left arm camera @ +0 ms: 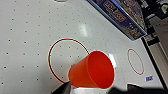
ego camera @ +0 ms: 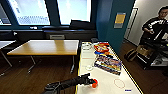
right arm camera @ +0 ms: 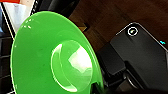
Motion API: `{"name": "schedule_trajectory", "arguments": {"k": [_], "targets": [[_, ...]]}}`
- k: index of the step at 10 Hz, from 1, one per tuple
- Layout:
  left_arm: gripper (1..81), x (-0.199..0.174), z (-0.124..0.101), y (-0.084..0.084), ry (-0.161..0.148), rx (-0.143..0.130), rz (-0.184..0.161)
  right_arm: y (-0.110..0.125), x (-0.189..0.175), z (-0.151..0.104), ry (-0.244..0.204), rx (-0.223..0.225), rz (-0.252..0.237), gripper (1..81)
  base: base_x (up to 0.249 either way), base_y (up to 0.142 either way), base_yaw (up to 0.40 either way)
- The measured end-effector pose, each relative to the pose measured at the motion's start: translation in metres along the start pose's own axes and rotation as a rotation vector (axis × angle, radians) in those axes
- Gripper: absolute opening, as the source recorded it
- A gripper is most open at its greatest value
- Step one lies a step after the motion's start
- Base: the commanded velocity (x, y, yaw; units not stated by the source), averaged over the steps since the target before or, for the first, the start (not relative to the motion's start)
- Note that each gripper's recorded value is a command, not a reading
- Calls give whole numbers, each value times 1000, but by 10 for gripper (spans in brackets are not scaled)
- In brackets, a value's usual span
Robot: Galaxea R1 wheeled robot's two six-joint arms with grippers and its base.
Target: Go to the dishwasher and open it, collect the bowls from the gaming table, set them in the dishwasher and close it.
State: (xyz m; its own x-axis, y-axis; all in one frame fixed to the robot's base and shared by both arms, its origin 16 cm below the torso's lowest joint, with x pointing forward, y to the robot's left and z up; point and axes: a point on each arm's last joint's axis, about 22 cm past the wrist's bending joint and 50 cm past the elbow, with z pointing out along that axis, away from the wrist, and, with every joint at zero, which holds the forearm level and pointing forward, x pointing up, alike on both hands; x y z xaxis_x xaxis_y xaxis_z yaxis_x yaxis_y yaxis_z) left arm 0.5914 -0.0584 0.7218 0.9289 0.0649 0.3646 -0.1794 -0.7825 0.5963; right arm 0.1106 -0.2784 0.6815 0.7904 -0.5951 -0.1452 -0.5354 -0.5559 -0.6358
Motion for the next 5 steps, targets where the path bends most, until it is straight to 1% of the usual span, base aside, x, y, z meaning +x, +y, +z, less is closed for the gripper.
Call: {"name": "schedule_trajectory", "arguments": {"k": [3, 4, 5], "targets": [[811, 10, -3, -34, 26, 71, -61, -4, -4, 5, -7, 10, 3, 10, 0, 0, 0], [811, 10, -3, -38, 25, 81, -68, -4, -4, 5, -7, 11, 2, 10, 0, 0, 0], [811, 8, -1, -35, 20, 79, -70, -5, -5, 6, -9, 13, 3, 10, 0, 0, 0]]}}
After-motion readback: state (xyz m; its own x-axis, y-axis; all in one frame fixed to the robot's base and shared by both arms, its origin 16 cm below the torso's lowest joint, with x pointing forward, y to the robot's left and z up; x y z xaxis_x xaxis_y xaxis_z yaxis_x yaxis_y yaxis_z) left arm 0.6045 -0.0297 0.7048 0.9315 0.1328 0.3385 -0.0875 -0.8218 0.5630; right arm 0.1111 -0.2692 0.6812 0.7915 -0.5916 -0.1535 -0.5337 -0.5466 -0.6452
